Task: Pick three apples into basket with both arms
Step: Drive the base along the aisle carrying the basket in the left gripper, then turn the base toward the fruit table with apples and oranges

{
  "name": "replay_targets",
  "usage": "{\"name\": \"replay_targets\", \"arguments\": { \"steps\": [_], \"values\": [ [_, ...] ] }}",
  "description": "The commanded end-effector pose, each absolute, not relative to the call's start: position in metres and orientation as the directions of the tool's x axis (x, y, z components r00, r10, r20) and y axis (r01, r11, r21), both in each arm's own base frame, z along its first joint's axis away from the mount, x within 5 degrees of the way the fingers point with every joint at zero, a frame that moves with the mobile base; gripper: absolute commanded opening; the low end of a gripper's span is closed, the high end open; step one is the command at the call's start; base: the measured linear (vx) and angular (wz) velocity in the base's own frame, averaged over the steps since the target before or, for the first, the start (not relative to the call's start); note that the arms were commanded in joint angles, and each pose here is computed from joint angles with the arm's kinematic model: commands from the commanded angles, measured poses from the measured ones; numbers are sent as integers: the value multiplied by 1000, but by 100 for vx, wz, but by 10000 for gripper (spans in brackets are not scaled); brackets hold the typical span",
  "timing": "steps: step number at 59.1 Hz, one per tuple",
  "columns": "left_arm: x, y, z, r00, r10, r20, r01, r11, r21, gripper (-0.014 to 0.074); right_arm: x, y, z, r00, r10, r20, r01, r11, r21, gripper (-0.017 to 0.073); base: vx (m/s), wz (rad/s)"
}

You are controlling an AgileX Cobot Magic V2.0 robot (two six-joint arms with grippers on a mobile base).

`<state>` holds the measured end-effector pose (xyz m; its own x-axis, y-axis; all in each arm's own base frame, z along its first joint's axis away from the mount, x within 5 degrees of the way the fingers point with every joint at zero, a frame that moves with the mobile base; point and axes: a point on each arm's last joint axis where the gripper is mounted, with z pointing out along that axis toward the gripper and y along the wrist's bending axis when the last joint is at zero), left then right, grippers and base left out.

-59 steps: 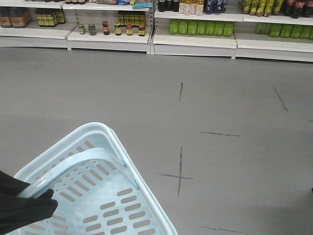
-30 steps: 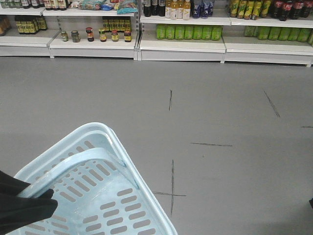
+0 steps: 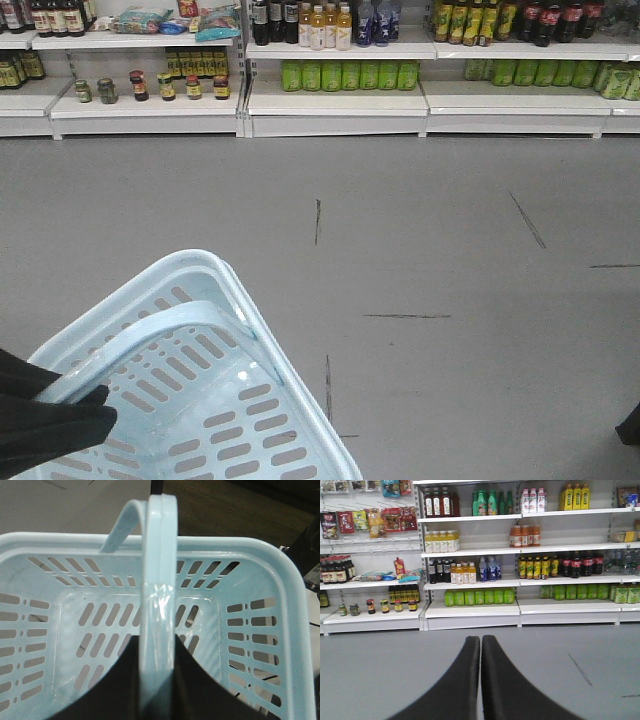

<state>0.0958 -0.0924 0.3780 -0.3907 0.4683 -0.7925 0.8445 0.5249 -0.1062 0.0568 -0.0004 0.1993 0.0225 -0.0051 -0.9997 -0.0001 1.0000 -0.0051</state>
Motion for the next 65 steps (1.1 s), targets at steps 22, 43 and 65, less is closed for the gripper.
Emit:
{"name": "replay_targets", "arguments": {
  "steps": [22, 43, 65],
  "values": [
    [96, -95, 395, -354, 377, -856, 839, 533, -112, -6, 56, 1, 203, 97, -23, -995, -13, 1000, -24, -5, 21, -32],
    [96, -95, 395, -354, 377, -856, 839, 533, -112, -6, 56, 1, 203, 97, -23, -995, -13, 1000, -24, -5, 18, -57],
    [96, -95, 395, -354, 377, -856, 839, 533, -112, -6, 56, 1, 203, 97, -23, -995, -14, 1000, -24, -5, 15, -59]
  ]
}}
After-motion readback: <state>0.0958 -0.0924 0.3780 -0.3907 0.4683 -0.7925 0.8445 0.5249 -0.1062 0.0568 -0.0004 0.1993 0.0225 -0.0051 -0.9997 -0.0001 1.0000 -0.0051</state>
